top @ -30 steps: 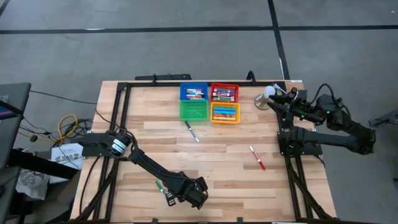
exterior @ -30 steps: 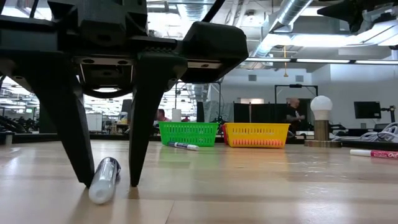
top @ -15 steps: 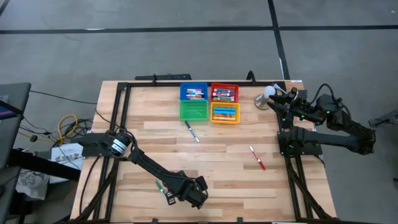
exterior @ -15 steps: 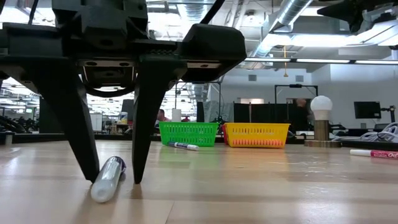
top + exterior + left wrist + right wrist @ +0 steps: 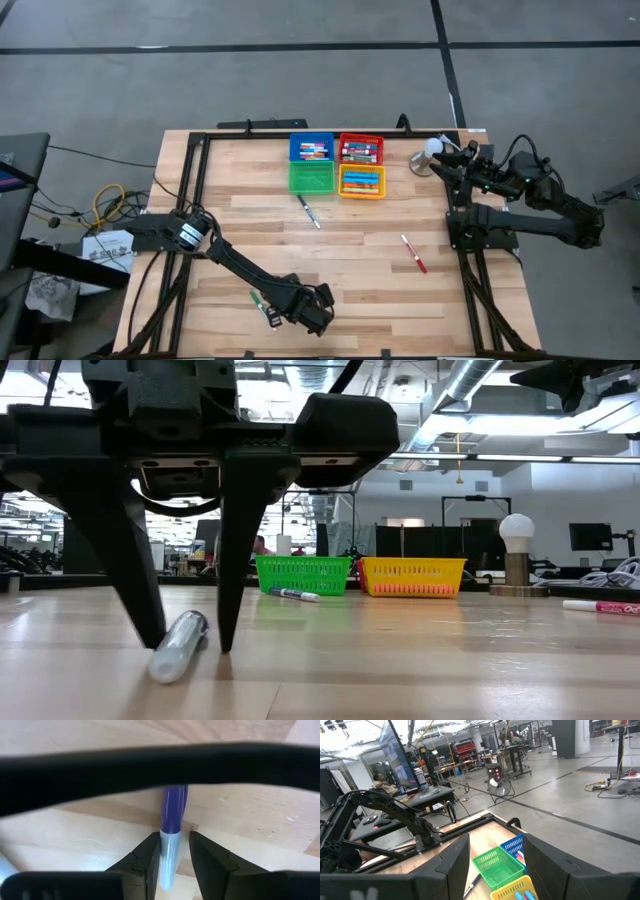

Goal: Pick & Place Markers
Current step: Put the violet pen into the blue bin

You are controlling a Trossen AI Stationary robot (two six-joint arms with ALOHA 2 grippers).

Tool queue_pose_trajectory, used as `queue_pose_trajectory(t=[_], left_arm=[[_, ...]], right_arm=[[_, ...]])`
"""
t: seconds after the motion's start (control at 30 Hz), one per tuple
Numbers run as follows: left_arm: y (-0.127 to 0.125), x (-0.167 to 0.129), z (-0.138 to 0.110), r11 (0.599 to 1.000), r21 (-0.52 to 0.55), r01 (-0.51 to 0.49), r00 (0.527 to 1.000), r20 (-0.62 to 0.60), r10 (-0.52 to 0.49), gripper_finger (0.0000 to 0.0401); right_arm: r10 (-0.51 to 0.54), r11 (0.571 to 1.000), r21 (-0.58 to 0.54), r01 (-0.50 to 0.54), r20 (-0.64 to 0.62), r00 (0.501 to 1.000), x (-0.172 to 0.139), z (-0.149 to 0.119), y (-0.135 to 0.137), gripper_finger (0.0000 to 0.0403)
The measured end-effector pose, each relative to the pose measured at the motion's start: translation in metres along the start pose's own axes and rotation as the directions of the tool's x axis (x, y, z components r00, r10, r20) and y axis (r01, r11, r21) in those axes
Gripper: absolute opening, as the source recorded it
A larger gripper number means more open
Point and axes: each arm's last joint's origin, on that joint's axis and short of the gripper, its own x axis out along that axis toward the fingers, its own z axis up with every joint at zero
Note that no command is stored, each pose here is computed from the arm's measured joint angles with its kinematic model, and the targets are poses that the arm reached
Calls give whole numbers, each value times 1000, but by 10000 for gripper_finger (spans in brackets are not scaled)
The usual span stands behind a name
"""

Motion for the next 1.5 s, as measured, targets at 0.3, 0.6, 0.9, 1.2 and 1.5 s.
queue_pose_trajectory(t=[0.3, 0.6, 0.9, 1.2, 1.5], left_arm=[[-1, 0, 0, 1000, 1, 13, 1000, 9, -13, 108], [-1, 0, 0, 1000, 15, 9, 1000, 5, -9, 104], [2, 4, 2, 1000, 24, 0, 1000, 4, -1, 40], [1, 4, 3, 999, 44, 0, 1000, 5, 0, 52], [1, 4, 3, 997, 73, 5, 1000, 10, -6, 40]], right_arm=[[0, 1000, 0, 0, 0, 1000, 0, 0, 0, 170], [0, 1000, 0, 0, 0, 1000, 0, 0, 0, 170], [0, 1000, 0, 0, 0, 1000, 0, 0, 0, 170], [0, 1000, 0, 0, 0, 1000, 0, 0, 0, 170], [0, 1000, 0, 0, 0, 1000, 0, 0, 0, 170]])
